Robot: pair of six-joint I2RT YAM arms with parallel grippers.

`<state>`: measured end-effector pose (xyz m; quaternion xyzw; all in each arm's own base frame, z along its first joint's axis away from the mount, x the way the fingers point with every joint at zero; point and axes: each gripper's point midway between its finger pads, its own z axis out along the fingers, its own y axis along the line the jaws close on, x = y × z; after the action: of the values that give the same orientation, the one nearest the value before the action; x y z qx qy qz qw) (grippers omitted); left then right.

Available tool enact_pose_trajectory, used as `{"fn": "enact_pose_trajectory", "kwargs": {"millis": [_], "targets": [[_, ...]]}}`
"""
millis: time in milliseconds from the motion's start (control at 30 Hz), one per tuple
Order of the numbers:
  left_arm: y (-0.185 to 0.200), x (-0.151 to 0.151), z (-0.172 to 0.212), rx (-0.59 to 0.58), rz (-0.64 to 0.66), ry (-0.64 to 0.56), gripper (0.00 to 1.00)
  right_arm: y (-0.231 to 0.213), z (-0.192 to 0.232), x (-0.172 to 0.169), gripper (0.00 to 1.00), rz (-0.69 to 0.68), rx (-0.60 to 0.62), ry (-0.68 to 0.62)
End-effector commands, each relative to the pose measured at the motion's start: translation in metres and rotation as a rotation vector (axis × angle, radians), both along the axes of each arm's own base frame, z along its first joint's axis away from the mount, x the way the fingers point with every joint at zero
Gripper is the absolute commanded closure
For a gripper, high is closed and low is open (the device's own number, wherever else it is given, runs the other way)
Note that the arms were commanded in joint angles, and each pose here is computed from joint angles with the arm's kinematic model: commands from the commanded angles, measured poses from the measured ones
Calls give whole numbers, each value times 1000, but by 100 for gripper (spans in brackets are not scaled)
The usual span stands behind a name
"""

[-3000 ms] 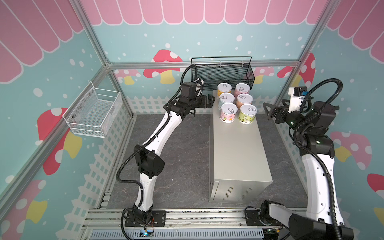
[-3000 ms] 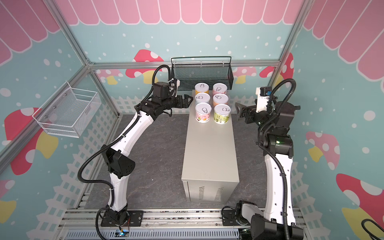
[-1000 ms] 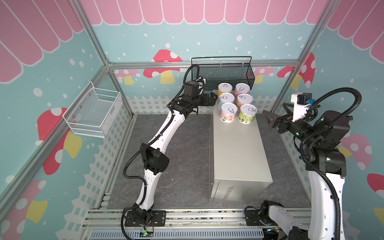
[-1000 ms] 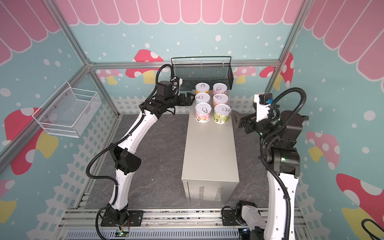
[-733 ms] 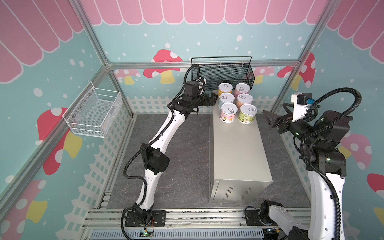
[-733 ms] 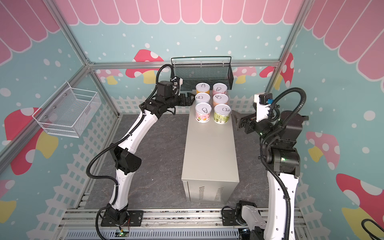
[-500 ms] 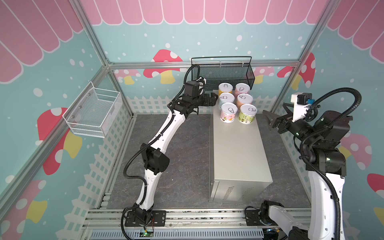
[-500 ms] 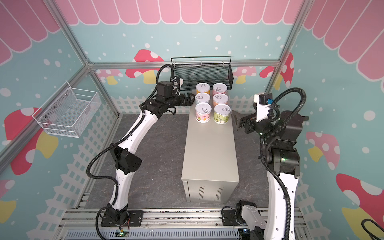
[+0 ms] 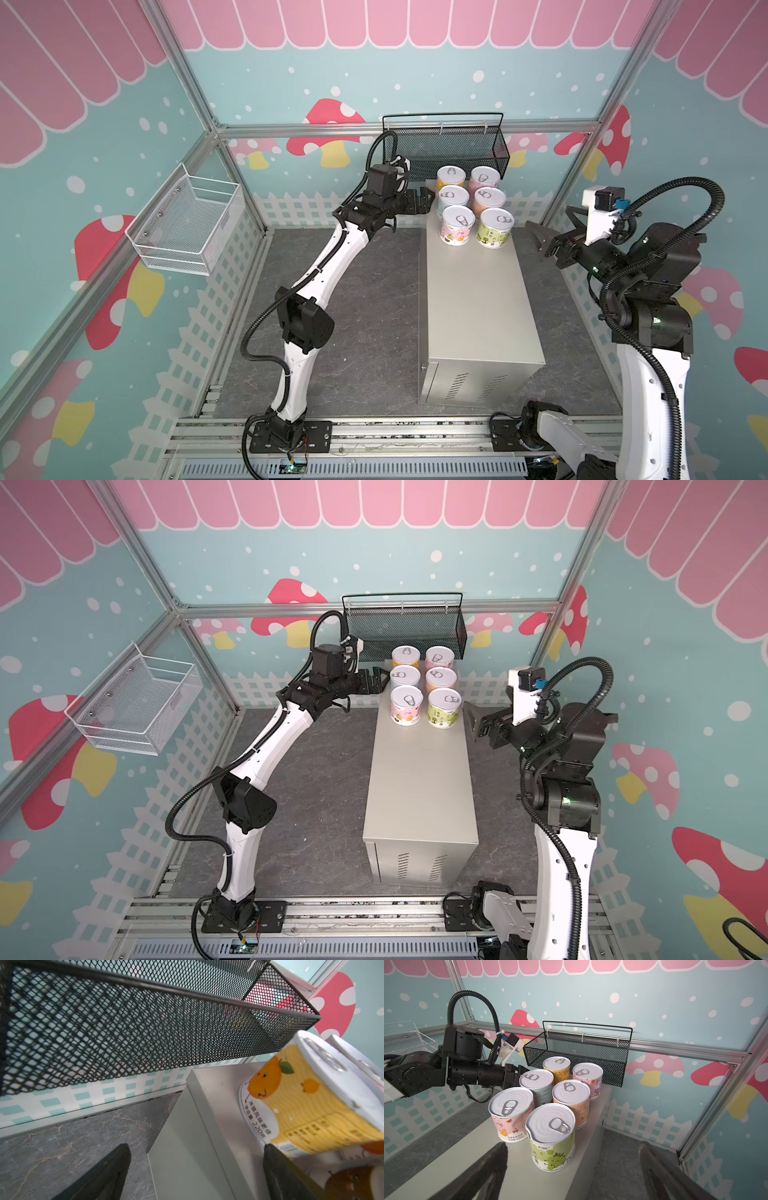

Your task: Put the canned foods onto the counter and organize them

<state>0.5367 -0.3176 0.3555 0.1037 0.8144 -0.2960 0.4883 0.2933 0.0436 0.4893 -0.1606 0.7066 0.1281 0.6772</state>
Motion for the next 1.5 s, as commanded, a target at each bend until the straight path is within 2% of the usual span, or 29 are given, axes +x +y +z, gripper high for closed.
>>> {"fn": "enact_pose_trajectory", "kwargs": {"millis": [0,433,1467], "targets": [[4,-18,-27,64,-7,93,1,2,1,-4,1,4,-22,-21],[2,-39,-32,76,-40,110,1,3,4,-7,1,4,-21,-29],[-17,-64,-44,88,-103,136,1,9,2,-8,1,37,-27,-26]]}}
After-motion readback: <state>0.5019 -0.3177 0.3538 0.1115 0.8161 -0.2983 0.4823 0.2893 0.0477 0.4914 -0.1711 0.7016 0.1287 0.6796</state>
